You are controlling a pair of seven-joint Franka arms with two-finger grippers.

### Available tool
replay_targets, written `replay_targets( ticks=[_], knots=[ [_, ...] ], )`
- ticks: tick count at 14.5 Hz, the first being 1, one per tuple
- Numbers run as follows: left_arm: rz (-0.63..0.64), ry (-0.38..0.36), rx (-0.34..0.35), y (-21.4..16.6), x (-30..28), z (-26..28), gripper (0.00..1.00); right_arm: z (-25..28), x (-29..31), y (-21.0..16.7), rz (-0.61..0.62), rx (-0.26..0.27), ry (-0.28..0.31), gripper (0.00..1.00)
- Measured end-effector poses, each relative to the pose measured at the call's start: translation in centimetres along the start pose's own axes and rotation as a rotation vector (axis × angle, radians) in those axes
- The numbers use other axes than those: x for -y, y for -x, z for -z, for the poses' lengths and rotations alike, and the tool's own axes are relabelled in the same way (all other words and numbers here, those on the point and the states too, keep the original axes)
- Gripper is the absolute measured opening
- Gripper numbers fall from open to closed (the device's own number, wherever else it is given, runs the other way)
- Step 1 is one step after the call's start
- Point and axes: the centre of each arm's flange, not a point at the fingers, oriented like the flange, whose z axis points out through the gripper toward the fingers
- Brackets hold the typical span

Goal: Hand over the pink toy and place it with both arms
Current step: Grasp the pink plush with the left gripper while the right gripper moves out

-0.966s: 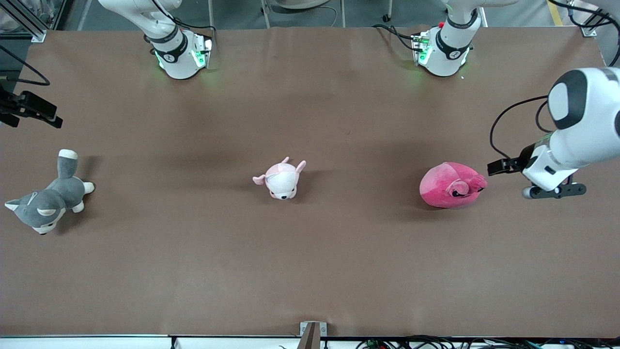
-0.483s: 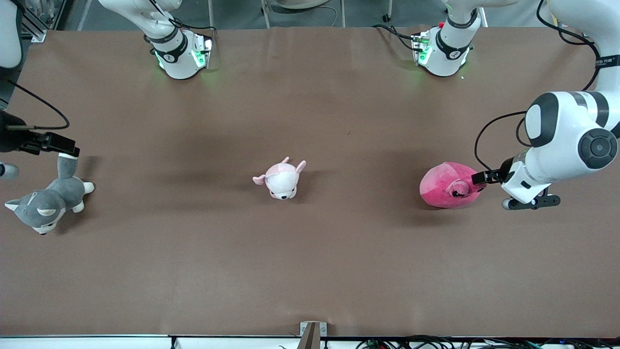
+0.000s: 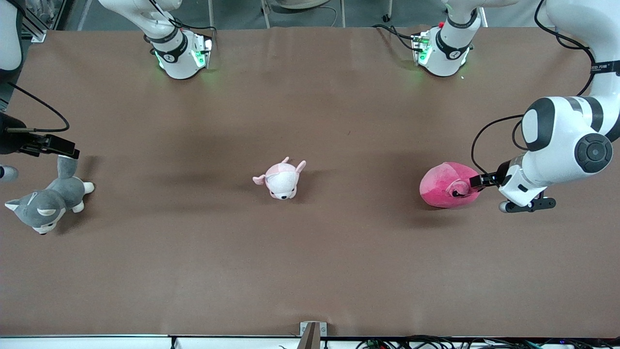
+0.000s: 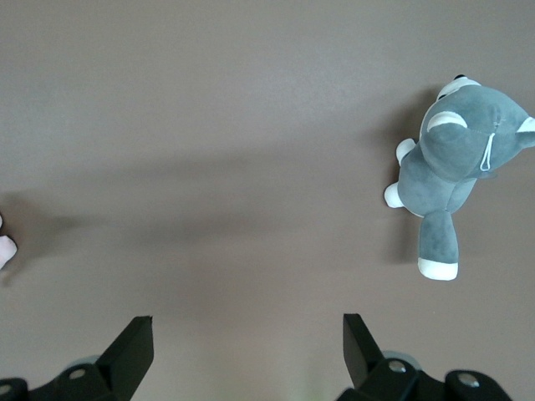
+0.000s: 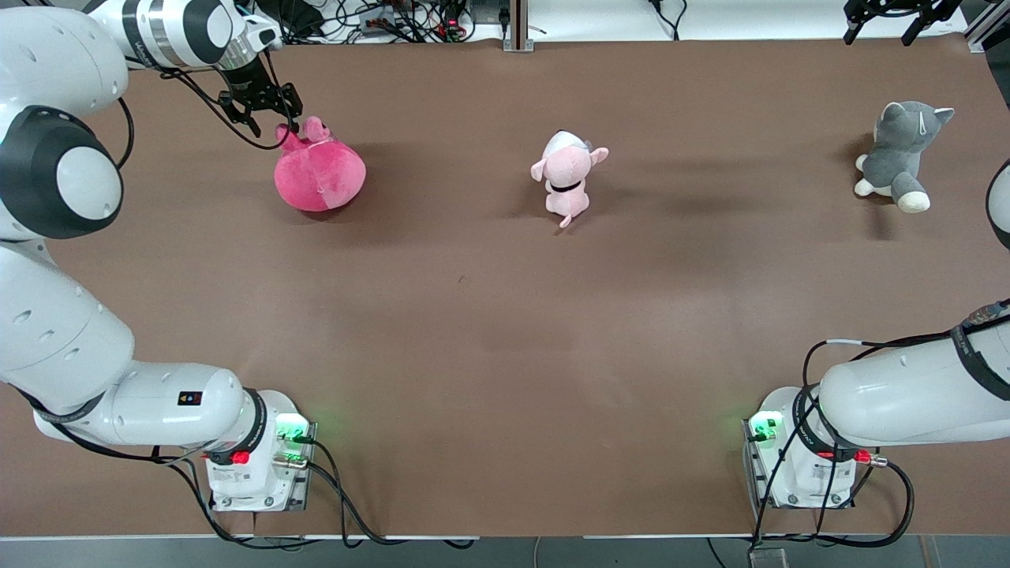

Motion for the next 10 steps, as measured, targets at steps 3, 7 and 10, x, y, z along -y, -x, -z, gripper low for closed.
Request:
replay_targets(
  ticks=[3,7,10],
  knots=[
    [0.024,0.008,0.007,0.0,-0.5,-0.3,0.75,0.0,0.2,0.0,-0.039,0.002,0.0,1.0],
    [0.028,0.006,0.024,0.2,-0.7,-1.2,0.57,0.0,0.3,0.0,-0.061,0.003,-0.001,1.0],
    [0.053,0.005,0.028,0.3,-0.7,-1.4,0.25,0.0,1.2,0.0,-0.122,0.003,-0.001,1.0]
  ],
)
